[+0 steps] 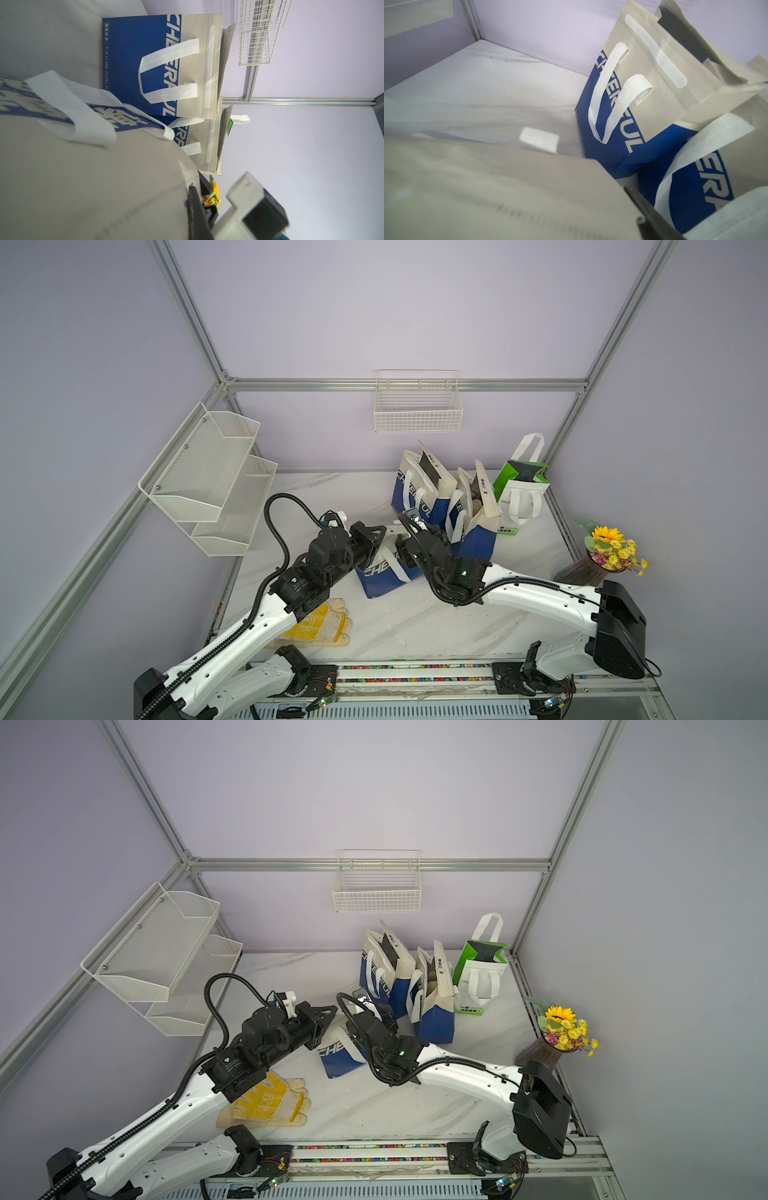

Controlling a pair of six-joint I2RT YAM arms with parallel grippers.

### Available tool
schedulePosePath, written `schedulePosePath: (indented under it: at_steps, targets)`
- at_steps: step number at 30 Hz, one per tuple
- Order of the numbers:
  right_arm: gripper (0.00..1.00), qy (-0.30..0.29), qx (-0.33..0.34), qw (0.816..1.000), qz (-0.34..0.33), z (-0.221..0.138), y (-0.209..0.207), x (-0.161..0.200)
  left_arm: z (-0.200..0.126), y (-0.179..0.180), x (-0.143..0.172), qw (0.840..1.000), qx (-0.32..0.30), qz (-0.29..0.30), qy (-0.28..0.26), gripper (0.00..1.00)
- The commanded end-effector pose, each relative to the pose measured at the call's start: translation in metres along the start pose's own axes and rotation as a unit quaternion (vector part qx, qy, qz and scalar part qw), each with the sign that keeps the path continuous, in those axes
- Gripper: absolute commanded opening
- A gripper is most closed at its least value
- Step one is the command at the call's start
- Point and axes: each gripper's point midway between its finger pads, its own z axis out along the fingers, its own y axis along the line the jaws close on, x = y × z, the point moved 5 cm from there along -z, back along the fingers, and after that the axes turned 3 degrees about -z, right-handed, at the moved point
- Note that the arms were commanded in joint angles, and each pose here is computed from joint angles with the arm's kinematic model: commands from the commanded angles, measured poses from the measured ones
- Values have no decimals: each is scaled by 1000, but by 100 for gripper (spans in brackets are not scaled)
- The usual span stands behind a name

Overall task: Open the takeout bag
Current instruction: Open the takeout bag at the center of the board.

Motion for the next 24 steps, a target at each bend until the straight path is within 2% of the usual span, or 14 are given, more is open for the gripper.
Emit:
schedulePosePath:
  at_steps: [1, 4, 7, 11, 14, 21, 24]
  targets:
    - [77, 6, -7, 999, 42, 11, -8, 4, -32, -68, -2, 992, 122, -19, 0, 0]
    - [82, -5, -78, 996, 31, -11, 0, -8, -31, -66, -4, 993, 119, -22, -4, 0]
    - [87, -35, -128, 991, 32, -55, -8, -30, -28, -57, -5, 994, 103, -30, -11, 0]
    - [91, 8, -147, 989, 3, -84, -20, -46, -24, -52, -7, 995, 90, -32, -11, 0]
    - [92, 51, -154, 985, -54, -89, -19, -51, -21, -56, -6, 996, 90, -29, -3, 0]
    - [92, 40, -175, 973, -144, -87, -7, -74, -20, -59, -8, 997, 80, -23, 7, 0]
    - [90, 43, -151, 972, -175, -72, -2, -77, -23, -59, -11, 997, 76, -20, 3, 0]
